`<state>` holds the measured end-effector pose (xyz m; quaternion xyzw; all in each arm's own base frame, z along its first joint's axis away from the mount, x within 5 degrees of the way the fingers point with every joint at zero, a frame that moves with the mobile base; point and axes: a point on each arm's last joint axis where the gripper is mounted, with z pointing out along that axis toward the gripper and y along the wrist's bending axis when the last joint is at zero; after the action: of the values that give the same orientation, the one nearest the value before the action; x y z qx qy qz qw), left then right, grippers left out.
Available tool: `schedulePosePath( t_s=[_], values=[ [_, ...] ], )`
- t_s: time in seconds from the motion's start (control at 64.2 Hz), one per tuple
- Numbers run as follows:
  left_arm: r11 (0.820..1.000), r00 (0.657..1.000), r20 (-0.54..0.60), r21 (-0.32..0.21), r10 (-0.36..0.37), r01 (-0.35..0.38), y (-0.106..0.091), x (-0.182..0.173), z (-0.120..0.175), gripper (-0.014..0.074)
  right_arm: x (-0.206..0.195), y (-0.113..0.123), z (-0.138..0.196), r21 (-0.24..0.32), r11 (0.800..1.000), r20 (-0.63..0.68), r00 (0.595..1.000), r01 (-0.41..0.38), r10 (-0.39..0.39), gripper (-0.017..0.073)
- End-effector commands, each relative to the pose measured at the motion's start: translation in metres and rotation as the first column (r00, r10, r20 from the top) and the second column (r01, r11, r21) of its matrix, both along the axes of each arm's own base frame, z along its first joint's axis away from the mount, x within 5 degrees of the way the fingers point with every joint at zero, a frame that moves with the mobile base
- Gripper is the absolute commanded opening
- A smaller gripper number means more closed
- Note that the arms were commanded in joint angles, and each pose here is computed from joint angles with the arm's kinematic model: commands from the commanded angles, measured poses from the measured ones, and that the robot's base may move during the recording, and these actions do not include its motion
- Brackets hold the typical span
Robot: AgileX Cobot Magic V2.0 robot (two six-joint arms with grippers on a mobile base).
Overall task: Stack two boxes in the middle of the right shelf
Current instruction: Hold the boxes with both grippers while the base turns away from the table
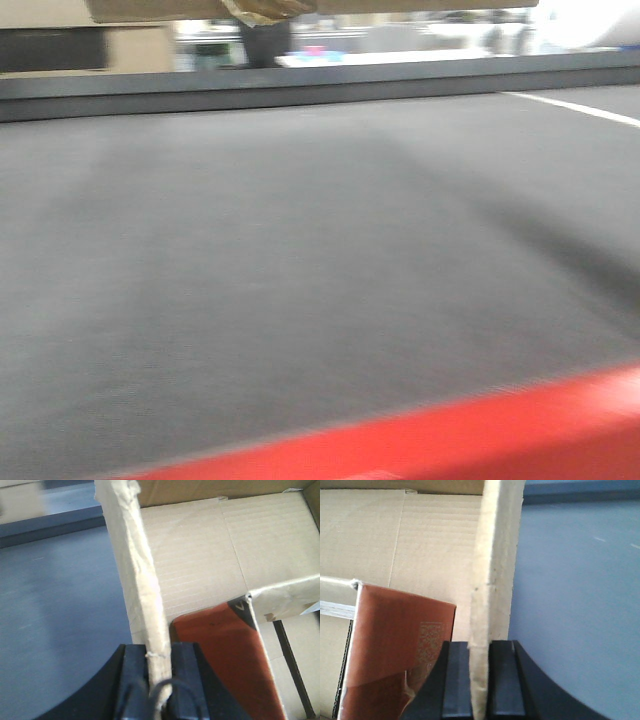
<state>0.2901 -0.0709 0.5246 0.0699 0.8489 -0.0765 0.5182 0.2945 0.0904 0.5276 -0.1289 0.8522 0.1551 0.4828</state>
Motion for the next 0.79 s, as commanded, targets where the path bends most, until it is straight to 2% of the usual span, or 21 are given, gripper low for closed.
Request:
schedulePosePath(
  t_s=[0.0,0.778],
  values=[
    [1.0,0.998,0.069,0.02,0.007,-0.008,0.0029,-0.0038,0.0095,-0.0111,-0.004,-0.007,0.0115,0.001,0.999,0.079,0.996,0.033,-0.033,-0.0154],
    [0.999,0.996,0.087,0.03,0.015,-0.018,0.004,-0.003,0.0108,-0.0111,-0.0039,-0.0071,0.0122,0.003,0.999,0.085,0.996,0.034,-0.034,-0.0154]
  ],
)
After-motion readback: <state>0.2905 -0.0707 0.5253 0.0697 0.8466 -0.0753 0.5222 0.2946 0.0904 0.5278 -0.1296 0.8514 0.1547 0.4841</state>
